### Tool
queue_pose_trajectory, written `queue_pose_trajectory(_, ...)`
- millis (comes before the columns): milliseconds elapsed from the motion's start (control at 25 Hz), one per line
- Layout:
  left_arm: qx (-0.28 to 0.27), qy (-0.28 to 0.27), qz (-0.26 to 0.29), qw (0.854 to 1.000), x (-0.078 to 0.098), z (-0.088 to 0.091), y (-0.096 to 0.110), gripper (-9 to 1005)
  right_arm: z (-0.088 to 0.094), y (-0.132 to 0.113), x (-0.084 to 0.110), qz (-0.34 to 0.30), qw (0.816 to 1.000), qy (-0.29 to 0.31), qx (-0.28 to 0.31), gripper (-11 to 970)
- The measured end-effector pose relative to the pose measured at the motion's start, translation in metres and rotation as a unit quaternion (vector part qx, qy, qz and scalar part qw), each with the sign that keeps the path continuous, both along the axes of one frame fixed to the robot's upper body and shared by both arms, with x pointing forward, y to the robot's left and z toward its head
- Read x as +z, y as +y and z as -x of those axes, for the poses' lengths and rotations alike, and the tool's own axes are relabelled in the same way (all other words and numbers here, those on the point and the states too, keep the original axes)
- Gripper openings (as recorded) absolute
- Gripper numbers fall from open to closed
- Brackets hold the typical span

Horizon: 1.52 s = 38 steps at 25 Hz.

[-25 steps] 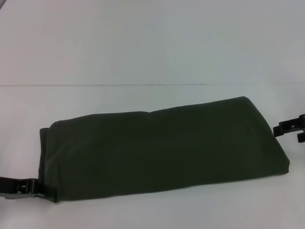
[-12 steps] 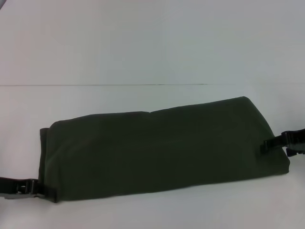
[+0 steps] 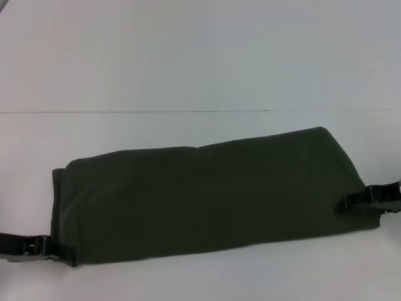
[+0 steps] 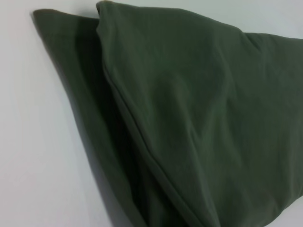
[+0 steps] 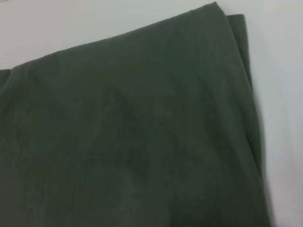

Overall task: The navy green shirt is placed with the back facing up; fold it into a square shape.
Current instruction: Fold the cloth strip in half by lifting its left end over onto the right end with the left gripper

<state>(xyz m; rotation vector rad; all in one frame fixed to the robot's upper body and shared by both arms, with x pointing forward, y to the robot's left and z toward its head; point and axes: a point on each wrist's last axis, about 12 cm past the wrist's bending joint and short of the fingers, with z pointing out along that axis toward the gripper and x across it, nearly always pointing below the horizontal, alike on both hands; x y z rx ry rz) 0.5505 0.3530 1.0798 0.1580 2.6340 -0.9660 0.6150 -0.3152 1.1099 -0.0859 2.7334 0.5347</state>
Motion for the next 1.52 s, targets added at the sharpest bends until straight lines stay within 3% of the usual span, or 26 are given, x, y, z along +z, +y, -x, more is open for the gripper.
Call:
queue_pose_trajectory(560,0.001,-0.001,0.004,1.000,0.0021,-0.0008,0.0005,19,0.0018,0.0055,-0.0078,-0.002,1.000,-0.004,0.001,859)
queue_pose_trajectory(760,0.003,-0.001,0.005,1.000,0.0027,-0.0010,0.0013,20,0.0030,0.0051,-0.0061,-0.006,1.000,-0.010,0.001,730)
queue_pose_trajectory(960,0.004,-0.001,0.006,1.000,0.0029,-0.0011,0.0013,22,0.0034,0.0057,-0.0070,-0.004,1.000,-0.008,0.004,517)
queue_pose_trajectory(1080,0.005,-0.001,0.006,1.000,0.0029,-0.0011,0.0013,23,0.0036,0.0058,-0.0075,-0.005,1.000,-0.007,0.004,266)
queue_pose_trajectory(1320,0.003,0.000,0.007,1.000,0.0042,-0.0010,0.0013,25,0.0037,0.0038,-0.0069,-0.002,1.000,-0.008,0.007,42)
queue_pose_trajectory(1520,-0.004,0.005,0.012,1.000,0.0083,-0.0002,0.0030,27,0.0073,0.0020,-0.0053,-0.005,1.000,0.002,0.026,34)
